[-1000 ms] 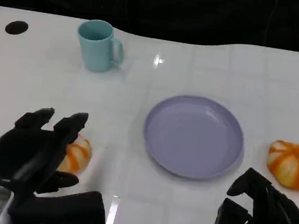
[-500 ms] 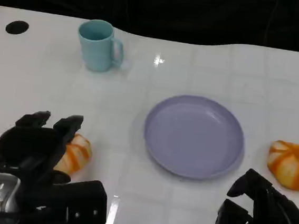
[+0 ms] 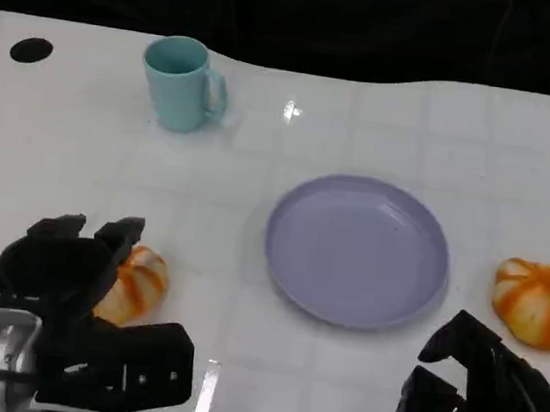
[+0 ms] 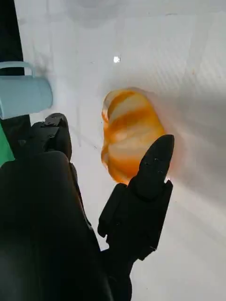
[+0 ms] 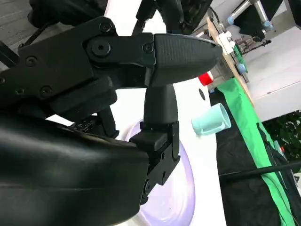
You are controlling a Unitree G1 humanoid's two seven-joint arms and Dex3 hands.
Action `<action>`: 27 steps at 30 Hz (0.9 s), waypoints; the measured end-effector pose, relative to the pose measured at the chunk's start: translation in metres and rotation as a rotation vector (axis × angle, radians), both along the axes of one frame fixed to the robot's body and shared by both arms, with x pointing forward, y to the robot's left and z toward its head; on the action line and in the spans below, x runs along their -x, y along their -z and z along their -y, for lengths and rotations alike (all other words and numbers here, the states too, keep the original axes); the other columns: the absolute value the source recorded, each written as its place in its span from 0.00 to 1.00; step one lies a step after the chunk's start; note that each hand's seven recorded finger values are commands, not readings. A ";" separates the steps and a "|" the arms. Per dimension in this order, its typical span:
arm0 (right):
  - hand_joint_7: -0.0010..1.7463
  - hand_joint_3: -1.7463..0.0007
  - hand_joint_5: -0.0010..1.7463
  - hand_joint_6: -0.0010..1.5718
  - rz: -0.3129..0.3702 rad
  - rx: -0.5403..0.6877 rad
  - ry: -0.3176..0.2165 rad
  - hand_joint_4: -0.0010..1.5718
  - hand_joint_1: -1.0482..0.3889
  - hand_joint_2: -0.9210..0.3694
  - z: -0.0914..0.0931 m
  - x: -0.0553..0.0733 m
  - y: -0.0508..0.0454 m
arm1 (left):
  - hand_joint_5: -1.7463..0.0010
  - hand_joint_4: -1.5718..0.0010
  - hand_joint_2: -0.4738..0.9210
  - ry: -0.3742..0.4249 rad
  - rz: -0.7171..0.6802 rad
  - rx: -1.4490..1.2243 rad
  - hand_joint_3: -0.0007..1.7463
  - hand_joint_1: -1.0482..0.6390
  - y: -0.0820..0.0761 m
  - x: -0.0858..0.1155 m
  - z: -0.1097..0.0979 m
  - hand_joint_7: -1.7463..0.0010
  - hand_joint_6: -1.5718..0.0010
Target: Grasp the bread from the table and place it into the plate.
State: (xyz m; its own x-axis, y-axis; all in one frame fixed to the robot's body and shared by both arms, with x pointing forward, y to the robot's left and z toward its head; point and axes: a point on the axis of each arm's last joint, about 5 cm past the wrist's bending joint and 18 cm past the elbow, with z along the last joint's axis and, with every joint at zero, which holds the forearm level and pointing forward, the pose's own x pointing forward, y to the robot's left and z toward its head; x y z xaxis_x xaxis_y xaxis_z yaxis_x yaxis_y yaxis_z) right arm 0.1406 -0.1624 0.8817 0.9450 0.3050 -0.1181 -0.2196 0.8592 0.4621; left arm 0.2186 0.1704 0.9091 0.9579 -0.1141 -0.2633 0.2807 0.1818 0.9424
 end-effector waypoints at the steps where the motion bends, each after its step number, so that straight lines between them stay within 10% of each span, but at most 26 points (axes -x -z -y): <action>1: 1.00 0.70 1.00 0.29 0.000 0.000 0.000 0.47 0.37 0.00 0.000 0.000 0.0000 | 0.97 0.97 0.93 0.000 -0.001 -0.003 0.00 0.38 0.000 -0.001 0.000 1.00 0.94; 27: 1.00 0.70 1.00 0.29 0.001 0.003 0.000 0.47 0.37 0.00 0.000 0.000 0.0000 | 0.96 0.95 0.93 0.038 -0.162 -0.022 0.00 0.36 0.015 -0.032 0.001 0.99 0.92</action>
